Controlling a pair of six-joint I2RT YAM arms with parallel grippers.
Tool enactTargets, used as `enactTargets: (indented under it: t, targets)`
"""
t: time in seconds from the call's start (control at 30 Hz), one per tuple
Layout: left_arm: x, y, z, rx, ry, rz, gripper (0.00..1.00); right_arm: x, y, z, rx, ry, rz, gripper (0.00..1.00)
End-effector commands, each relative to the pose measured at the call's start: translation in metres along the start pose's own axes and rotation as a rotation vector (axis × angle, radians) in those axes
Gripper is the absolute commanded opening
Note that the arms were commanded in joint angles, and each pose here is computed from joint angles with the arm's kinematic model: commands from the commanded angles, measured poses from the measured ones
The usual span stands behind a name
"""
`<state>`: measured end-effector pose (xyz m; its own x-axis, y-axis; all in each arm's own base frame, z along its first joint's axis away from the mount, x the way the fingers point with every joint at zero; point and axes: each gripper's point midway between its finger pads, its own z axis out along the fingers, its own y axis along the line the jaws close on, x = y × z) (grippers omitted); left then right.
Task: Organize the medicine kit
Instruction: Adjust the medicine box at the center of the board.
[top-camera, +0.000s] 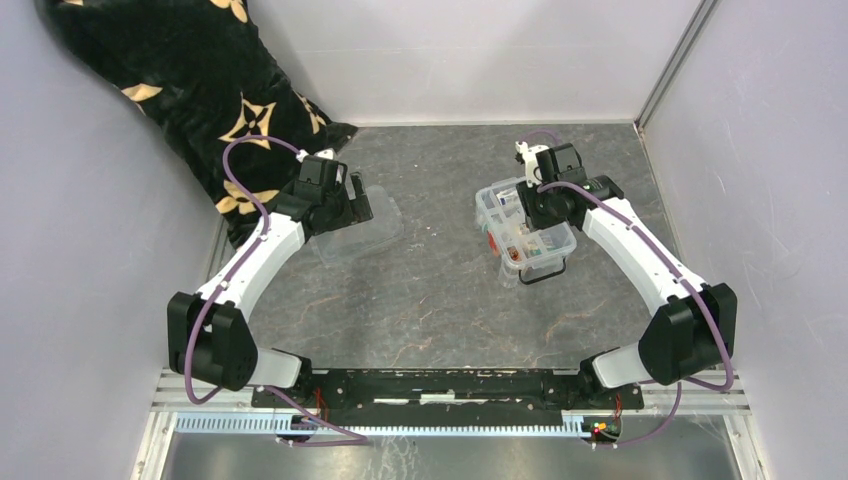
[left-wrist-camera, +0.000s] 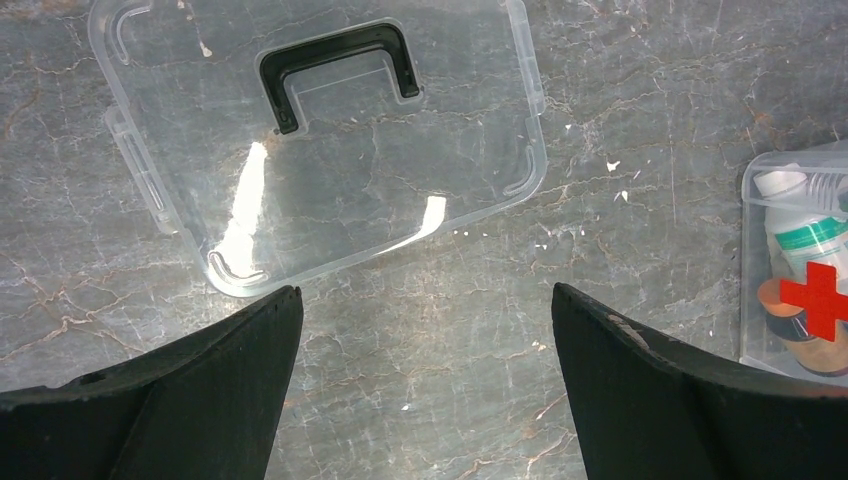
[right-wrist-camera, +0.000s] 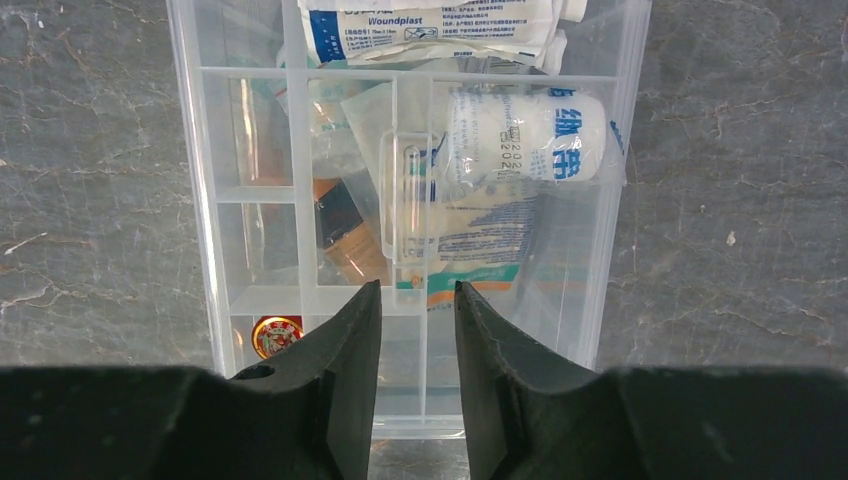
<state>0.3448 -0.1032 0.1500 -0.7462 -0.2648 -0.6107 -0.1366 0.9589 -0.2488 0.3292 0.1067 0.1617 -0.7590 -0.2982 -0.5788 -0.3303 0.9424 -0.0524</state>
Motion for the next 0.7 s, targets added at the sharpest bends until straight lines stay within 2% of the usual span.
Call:
enactTargets:
  t: [0.0,0.17,0.4,0.53,0.67]
  targets:
    - [-0.011,0.002,-0.009,-0.007,-0.047,-0.005,1.00,-0.002,0.000,-0.007,-0.009,-0.014,-0.008,0.36]
    - [-0.006,0.003,-0.006,-0.006,-0.035,-0.009,1.00,0.025,0.003,0.006,-0.019,0.049,-0.019,0.27]
    - [-0.004,0.002,-0.005,0.003,-0.031,-0.011,1.00,0.039,0.003,0.018,-0.015,0.085,-0.024,0.25]
    - [-0.004,0.002,-0.007,0.002,-0.037,-0.007,1.00,0.031,0.002,0.015,-0.010,0.066,-0.021,0.25]
    - [-0.009,0.004,-0.011,-0.001,-0.051,-0.007,1.00,0.002,-0.004,-0.003,0.016,-0.026,-0.011,0.29]
